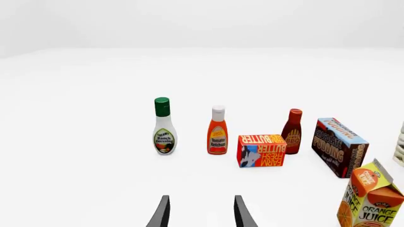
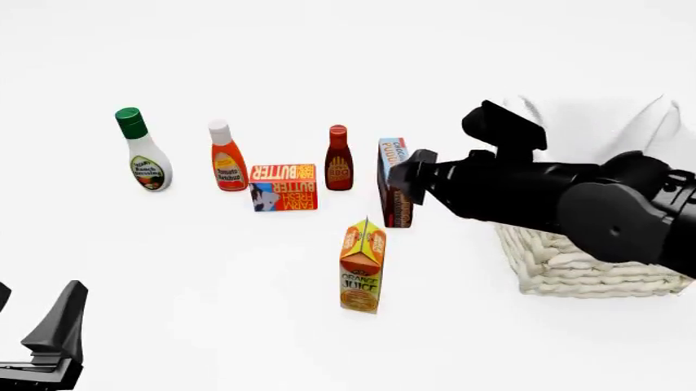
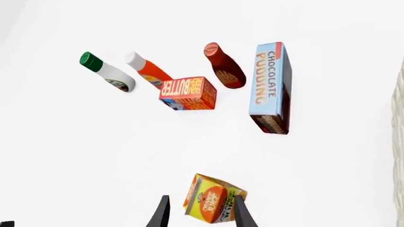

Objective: Pick the orange juice and place it in the basket.

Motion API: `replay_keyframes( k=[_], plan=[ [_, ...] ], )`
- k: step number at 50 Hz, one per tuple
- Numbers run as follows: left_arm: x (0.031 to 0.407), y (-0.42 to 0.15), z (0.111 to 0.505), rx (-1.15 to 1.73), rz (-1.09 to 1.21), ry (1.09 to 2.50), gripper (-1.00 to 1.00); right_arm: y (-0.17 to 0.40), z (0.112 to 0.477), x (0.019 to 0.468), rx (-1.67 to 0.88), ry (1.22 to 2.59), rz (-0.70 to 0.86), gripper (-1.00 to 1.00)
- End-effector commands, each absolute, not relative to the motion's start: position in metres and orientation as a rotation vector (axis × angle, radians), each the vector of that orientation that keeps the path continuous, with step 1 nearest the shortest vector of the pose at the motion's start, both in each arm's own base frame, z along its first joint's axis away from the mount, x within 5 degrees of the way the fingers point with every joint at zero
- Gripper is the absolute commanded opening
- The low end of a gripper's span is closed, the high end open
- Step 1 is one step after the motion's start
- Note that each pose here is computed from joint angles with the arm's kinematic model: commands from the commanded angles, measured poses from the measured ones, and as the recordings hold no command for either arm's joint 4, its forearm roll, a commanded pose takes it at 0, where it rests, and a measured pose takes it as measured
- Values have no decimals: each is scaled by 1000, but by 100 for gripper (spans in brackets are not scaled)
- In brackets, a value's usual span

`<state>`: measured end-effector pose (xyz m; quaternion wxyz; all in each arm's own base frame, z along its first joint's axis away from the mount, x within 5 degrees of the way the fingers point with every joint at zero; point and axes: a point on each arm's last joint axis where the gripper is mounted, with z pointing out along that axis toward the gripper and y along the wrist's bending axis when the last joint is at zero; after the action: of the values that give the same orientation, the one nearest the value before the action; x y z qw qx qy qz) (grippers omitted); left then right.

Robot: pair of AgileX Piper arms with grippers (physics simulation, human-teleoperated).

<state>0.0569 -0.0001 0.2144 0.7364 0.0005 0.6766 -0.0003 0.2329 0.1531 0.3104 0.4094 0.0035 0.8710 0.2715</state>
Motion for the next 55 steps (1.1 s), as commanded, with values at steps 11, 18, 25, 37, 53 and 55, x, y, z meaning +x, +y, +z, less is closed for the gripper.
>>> replay_keyframes(
  k=[11, 18, 25, 37, 53, 55],
  plan=[
    [57, 0, 214, 1, -1, 1486, 100, 163, 281, 239, 78, 2248, 716, 100],
    [57, 0, 214, 1, -1, 1486, 100, 185, 253, 236, 83, 2296, 768, 100],
    [57, 0, 214, 1, 0, 1486, 100, 188, 251, 234, 81, 2301, 781, 100],
    [57, 0, 214, 1, -1, 1486, 100, 195, 244, 233, 80, 2313, 796, 100],
    [57, 0, 214, 1, 0, 1486, 100, 191, 240, 238, 100, 2318, 775, 100],
    [57, 0, 214, 1, -1, 1486, 100, 191, 239, 238, 102, 2321, 774, 100]
  ],
)
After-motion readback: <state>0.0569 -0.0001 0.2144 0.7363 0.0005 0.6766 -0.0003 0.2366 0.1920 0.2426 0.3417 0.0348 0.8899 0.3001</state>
